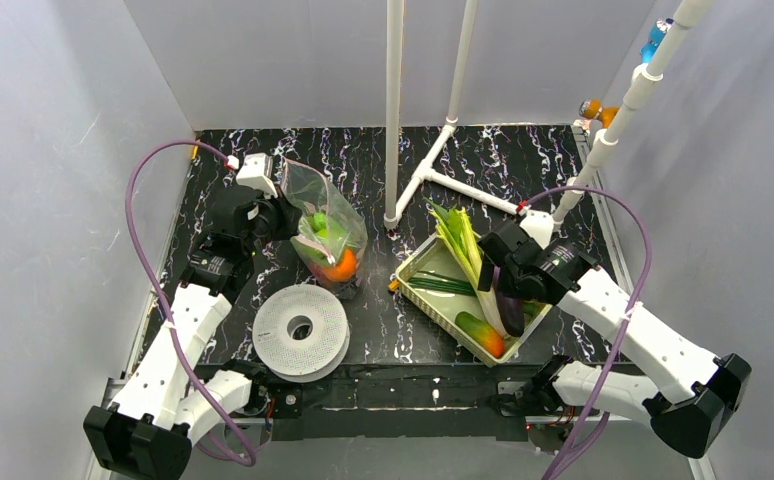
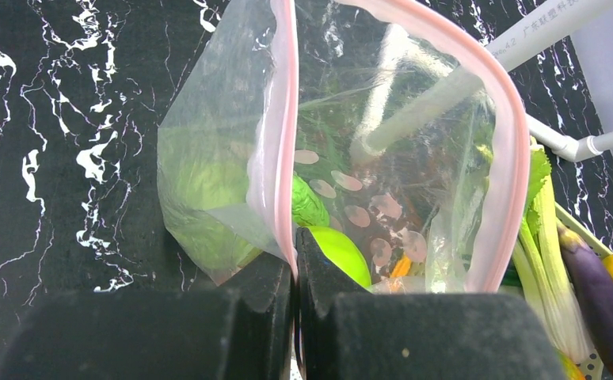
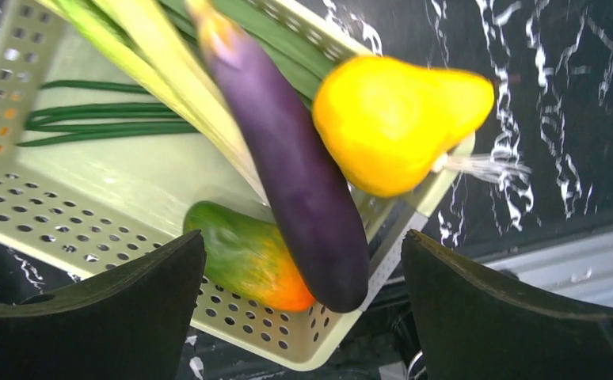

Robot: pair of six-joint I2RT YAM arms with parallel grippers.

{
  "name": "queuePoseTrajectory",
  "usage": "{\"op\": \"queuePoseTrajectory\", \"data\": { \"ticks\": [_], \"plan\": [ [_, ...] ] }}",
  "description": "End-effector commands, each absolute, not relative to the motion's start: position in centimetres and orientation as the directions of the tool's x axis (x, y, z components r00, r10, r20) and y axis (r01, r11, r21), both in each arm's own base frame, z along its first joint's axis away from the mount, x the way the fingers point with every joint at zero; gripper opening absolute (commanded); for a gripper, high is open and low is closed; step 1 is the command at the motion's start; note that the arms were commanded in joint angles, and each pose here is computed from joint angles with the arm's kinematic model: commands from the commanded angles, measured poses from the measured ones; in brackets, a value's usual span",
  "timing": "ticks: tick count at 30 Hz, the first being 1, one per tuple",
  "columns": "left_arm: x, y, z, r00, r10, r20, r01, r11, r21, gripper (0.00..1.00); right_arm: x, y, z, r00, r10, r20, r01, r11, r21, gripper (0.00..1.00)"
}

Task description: Place the food in the zip-top bag and seal the zipper

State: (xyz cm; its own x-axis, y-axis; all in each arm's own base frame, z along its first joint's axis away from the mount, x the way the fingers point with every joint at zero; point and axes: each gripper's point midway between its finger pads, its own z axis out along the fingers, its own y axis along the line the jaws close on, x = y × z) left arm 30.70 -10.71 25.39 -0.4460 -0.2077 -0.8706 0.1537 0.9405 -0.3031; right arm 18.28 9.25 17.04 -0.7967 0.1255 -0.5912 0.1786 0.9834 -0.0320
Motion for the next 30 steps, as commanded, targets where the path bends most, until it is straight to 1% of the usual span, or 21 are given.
{"op": "queuePoseTrajectory", "data": {
  "ticks": [1,4,9,13,18,23,25,28,30],
  "plan": [
    [31.0,-10.9,25.8,-0.428,-0.206,-0.880,0.165,0.940,-0.300,0.00,16.5,8.0,14.7,-0.833,0.240,-0.499,0.300,0.953,-0.041,0.98],
    [31.0,-11.0,25.8,-0.429,-0.204,-0.880,0.167,0.940,-0.299,0.00,16.3,7.9,12.9,-0.865,0.241,-0.440,0.302,0.951,-0.072,0.98],
    [31.0,-11.1,25.8,-0.428,-0.200,-0.882,0.170,0.940,-0.296,0.00,16.4,8.4,11.6,-0.886,0.217,-0.409,0.273,0.958,-0.084,0.97],
    [31.0,-11.0,25.8,-0.429,-0.199,-0.881,0.169,0.940,-0.295,0.00,16.3,8.8,10.9,-0.904,0.194,-0.382,0.243,0.966,-0.084,0.91],
    [31.0,-11.0,25.8,-0.428,-0.198,-0.882,0.170,0.941,-0.294,0.00,15.8,8.9,9.9,-0.918,0.189,-0.349,0.236,0.967,-0.098,0.86],
    [31.0,-11.0,25.8,-0.427,-0.198,-0.882,0.168,0.941,-0.293,0.00,15.4,8.6,9.4,-0.915,0.204,-0.349,0.252,0.963,-0.096,0.71],
    [31.0,-11.0,25.8,-0.428,-0.198,-0.882,0.168,0.942,-0.292,0.00,15.4,8.4,9.6,-0.909,0.212,-0.359,0.260,0.961,-0.092,0.61],
    [30.9,-11.0,25.9,-0.425,-0.198,-0.883,0.169,0.941,-0.292,0.00,15.3,8.2,10.5,-0.897,0.224,-0.381,0.272,0.959,-0.077,0.43],
    [30.9,-11.0,25.9,-0.425,-0.199,-0.883,0.168,0.941,-0.293,0.00,15.3,8.1,11.4,-0.888,0.230,-0.398,0.273,0.960,-0.055,0.33]
  ]
}}
